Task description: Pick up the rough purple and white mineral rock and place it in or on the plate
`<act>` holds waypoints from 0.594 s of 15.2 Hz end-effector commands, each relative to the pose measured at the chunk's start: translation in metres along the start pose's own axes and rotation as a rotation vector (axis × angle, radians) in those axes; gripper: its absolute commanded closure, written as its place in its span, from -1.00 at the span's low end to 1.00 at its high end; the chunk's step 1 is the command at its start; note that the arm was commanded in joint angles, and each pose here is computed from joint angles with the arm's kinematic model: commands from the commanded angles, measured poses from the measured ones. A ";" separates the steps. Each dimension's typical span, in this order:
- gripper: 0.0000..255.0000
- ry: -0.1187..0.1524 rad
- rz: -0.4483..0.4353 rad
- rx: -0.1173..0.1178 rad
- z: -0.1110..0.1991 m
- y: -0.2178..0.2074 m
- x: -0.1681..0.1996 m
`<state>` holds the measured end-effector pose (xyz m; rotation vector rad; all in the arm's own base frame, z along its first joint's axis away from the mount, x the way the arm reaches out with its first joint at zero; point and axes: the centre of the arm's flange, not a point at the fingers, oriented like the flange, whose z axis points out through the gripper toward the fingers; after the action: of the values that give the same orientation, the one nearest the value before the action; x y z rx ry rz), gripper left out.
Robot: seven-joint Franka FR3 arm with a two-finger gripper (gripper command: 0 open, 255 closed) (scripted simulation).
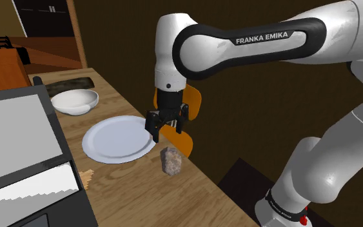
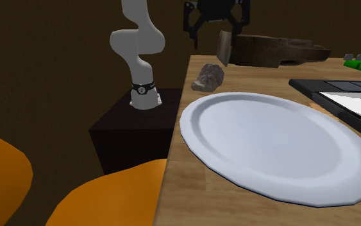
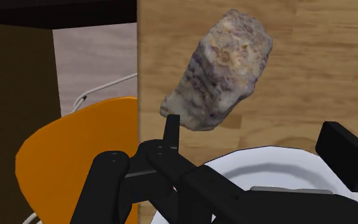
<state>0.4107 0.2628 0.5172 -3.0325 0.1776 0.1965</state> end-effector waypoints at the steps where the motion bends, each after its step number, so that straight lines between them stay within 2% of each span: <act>1: -1.00 0.003 0.007 0.011 0.002 -0.020 0.007; 9: -1.00 0.003 0.007 0.011 0.042 -0.020 0.007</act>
<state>0.4156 0.2864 0.4805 -3.0224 0.1892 0.1912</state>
